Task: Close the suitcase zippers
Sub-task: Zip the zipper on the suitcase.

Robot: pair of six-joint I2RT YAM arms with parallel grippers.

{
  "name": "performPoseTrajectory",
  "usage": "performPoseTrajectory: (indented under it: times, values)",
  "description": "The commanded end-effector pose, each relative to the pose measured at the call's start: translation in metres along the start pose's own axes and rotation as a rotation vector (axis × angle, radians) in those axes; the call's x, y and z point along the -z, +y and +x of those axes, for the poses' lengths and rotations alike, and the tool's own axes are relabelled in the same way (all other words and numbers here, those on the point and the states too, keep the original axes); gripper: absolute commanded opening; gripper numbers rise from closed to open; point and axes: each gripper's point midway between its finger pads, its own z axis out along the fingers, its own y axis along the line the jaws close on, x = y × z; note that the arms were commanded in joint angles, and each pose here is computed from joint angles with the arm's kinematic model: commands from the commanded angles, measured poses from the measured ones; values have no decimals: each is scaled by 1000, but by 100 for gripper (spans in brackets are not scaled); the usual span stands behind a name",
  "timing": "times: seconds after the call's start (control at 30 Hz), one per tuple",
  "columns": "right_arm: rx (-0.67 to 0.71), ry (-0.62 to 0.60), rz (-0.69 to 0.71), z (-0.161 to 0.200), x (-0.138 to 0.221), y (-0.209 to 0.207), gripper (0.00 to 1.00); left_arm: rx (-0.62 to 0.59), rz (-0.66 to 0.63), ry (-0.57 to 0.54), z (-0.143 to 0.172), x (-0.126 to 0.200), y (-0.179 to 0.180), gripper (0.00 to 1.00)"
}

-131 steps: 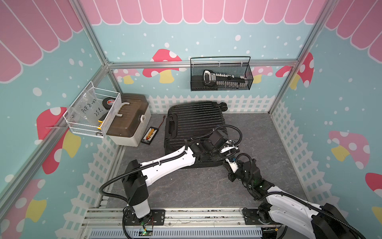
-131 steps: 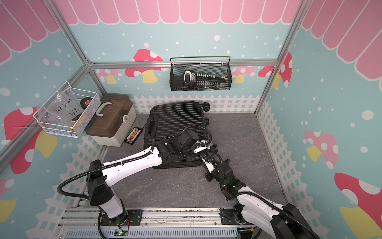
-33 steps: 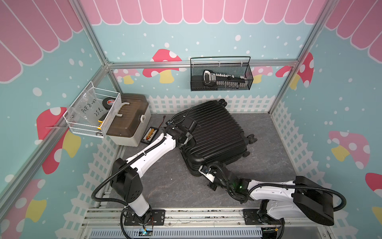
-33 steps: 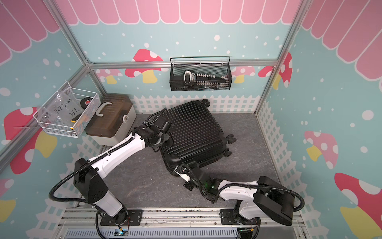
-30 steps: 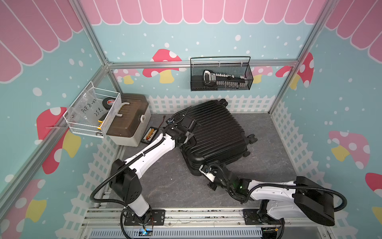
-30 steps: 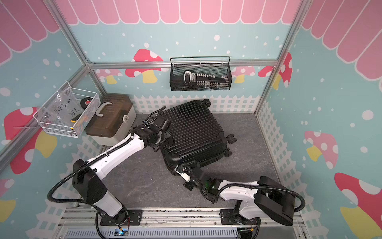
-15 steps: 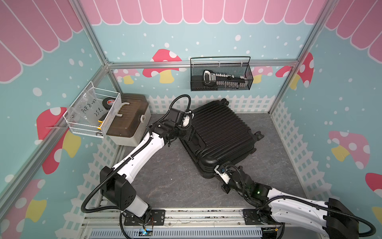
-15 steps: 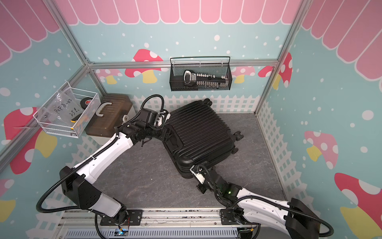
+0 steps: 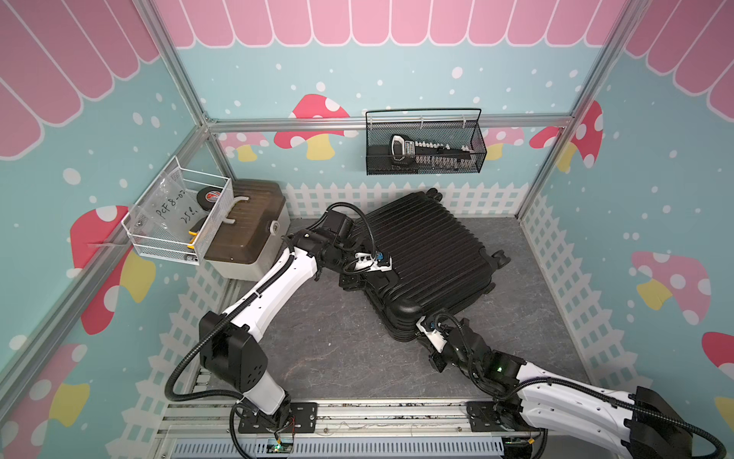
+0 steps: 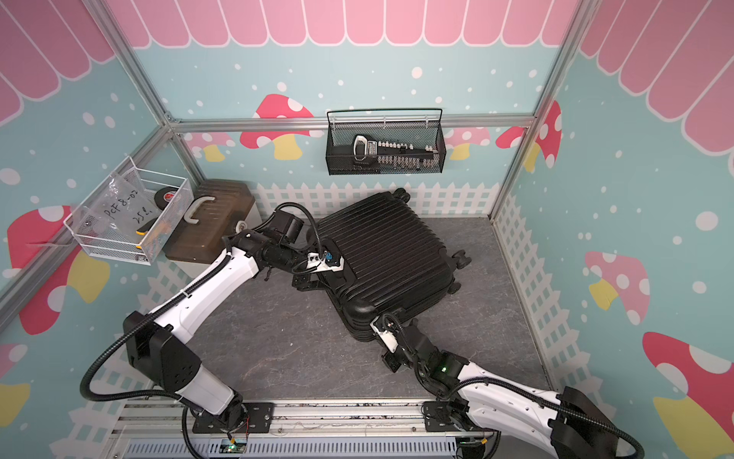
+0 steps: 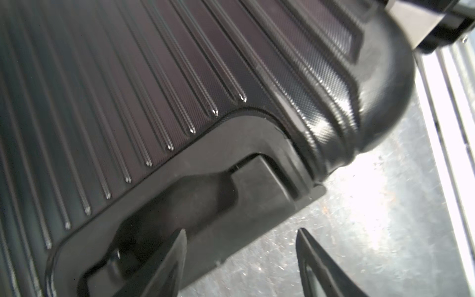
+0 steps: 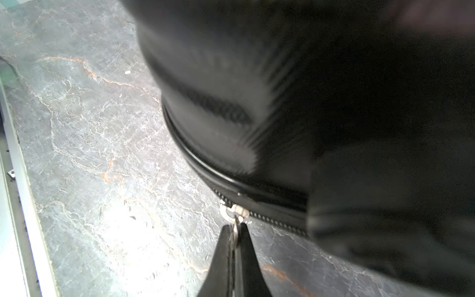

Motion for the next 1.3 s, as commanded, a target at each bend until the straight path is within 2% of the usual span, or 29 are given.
performPoseTrajectory:
  times: [0.0, 0.2, 0.3, 0.37, 0.47, 0.67, 0.8, 0.9, 1.07, 1.27]
  values:
    - [-23, -17, 15, -10, 1, -5, 0, -183, 26, 64, 9, -12, 5, 67]
    - [-33, -13, 53, -11, 5, -12, 0, -253, 33, 224, 31, -38, 12, 64]
    - [-47, 6, 111, -12, 10, -22, 0, -258, 35, 302, 40, -39, 2, 56]
    - [-49, 20, 152, -14, 15, -29, 0, -247, 38, 338, 44, -35, -9, 49]
    - [-56, 19, 220, -18, 25, -40, 0, -235, 57, 382, 52, -30, -32, 44]
    - [-67, 22, 293, -23, 35, -53, 0, -173, 154, 413, 52, -16, -80, 44]
    - [-83, 26, 346, -24, 41, -61, 0, -110, 261, 396, 37, -1, -109, 46]
    - [-80, 18, 339, -26, 42, -60, 0, -95, 244, 399, 31, 6, -104, 50]
    - [-73, 19, 306, -26, 39, -55, 0, -97, 162, 438, 38, 3, -68, 57]
    - [-79, 17, 286, -24, 35, -52, 0, -120, 135, 474, 48, -21, -43, 56]
